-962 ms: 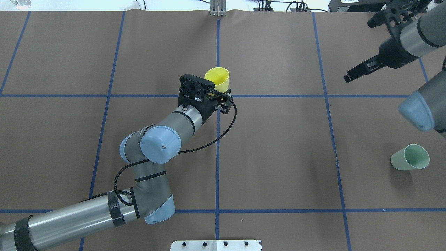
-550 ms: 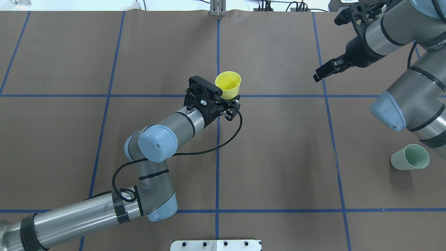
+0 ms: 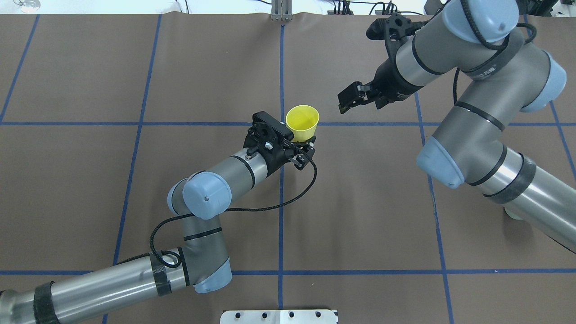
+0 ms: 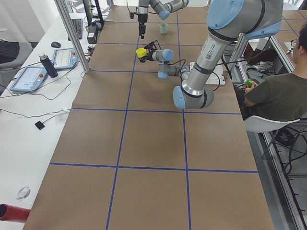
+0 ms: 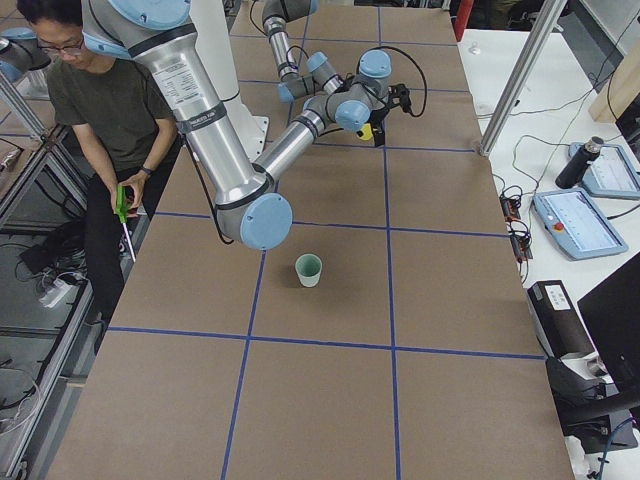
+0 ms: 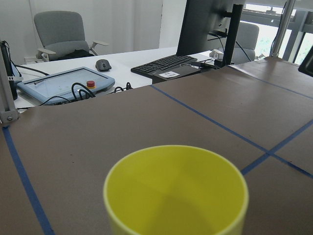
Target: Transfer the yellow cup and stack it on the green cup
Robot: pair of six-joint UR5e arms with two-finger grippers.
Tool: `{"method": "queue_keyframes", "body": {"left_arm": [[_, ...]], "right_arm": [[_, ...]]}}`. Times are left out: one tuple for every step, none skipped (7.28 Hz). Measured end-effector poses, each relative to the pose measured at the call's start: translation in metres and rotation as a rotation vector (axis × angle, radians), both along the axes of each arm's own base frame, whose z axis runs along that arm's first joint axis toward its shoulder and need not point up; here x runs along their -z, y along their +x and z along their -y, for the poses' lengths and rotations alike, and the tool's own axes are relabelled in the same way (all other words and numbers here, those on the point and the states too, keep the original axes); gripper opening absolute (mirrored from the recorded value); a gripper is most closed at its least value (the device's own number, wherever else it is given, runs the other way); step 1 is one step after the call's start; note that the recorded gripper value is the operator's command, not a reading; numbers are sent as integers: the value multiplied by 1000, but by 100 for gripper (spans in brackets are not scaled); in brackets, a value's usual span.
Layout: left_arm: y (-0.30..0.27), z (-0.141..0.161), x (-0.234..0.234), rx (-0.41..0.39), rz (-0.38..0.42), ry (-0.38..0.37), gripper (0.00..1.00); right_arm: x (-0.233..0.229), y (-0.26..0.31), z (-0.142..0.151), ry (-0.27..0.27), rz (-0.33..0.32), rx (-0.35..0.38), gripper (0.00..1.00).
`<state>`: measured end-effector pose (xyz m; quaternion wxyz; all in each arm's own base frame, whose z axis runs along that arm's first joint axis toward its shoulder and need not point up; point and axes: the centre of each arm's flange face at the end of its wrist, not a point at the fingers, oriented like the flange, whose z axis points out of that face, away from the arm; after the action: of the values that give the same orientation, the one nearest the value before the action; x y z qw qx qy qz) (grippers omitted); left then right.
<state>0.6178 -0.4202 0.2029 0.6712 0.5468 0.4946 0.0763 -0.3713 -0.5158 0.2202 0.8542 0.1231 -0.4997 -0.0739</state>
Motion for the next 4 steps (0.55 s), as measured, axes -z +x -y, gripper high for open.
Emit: {"method": "queue_keyframes", "body": {"left_arm": [[3, -6, 0, 4, -2, 6, 57], [5, -10, 0, 8, -4, 9, 57], [6, -12, 0, 9, -5, 11, 57], [7, -13, 1, 9, -7, 11, 57]], "right_arm": [[9, -13, 2, -9, 0, -13, 99], [15, -22, 7, -16, -2, -18, 99], [19, -30, 13, -21, -4, -20, 98], [24, -38, 21, -32, -7, -23, 94]]}}
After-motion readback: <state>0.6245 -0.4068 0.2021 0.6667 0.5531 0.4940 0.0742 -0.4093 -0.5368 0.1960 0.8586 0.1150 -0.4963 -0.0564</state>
